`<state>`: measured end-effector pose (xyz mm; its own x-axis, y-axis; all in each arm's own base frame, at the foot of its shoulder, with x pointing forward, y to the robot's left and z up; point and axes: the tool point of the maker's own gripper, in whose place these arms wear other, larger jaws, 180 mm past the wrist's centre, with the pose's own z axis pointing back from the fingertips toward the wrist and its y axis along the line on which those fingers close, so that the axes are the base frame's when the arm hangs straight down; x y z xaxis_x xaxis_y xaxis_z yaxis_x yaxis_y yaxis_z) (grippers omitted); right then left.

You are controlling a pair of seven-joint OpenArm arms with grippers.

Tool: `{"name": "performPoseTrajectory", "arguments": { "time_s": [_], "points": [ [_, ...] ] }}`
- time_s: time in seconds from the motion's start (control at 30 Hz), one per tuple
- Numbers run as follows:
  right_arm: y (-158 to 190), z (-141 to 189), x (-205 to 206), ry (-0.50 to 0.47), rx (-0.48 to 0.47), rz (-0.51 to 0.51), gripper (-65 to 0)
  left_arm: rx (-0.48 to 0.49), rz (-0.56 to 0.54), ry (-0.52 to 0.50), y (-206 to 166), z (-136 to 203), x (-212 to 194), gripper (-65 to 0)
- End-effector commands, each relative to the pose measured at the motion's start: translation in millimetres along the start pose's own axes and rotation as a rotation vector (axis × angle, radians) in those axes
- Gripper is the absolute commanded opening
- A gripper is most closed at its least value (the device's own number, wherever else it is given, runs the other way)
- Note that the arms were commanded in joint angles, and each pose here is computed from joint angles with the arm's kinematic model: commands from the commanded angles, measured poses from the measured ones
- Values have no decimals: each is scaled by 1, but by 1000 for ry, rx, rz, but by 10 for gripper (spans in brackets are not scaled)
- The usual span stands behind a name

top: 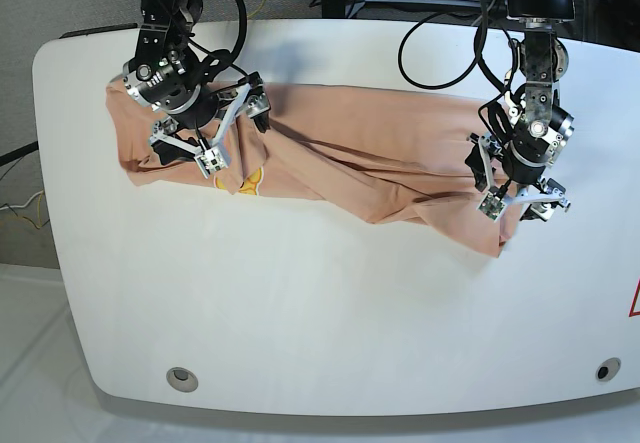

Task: Fold the T-shirt properly
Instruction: 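Drag the held shirt end with the right gripper away from the left gripper, then move the open left gripper down onto the shirt's folded edge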

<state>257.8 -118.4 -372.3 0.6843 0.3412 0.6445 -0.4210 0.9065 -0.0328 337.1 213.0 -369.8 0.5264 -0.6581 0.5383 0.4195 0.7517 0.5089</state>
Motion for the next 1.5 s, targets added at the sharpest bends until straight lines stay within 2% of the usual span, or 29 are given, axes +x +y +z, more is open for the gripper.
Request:
{"name": "performPoseTrajectory", "arguments": {
  "time_s": [0.0,0.2,0.47,0.67,1.07,1.47],
  "points": [
    [-7,6,21,-65,-18,19,0,37,-1,-42,14,3,13,-195],
    [-15,8,22,-63,-34,36,0,39,-4,-40,15,4,13,-195],
    [-39,16,14,-57,-92,-5,0,42,-5,-40,16,4,12,-195],
    [-51,21,6,-34,-100,56,0,41,-4,-41,16,4,13,-195],
    [-81,34,-7,-22,-180,-8,0,44,-1,-47,18,4,15,-195],
    [-70,34,7,-99,-112,-45,0,57,8,-64,29,-3,27,-195]
  ]
}}
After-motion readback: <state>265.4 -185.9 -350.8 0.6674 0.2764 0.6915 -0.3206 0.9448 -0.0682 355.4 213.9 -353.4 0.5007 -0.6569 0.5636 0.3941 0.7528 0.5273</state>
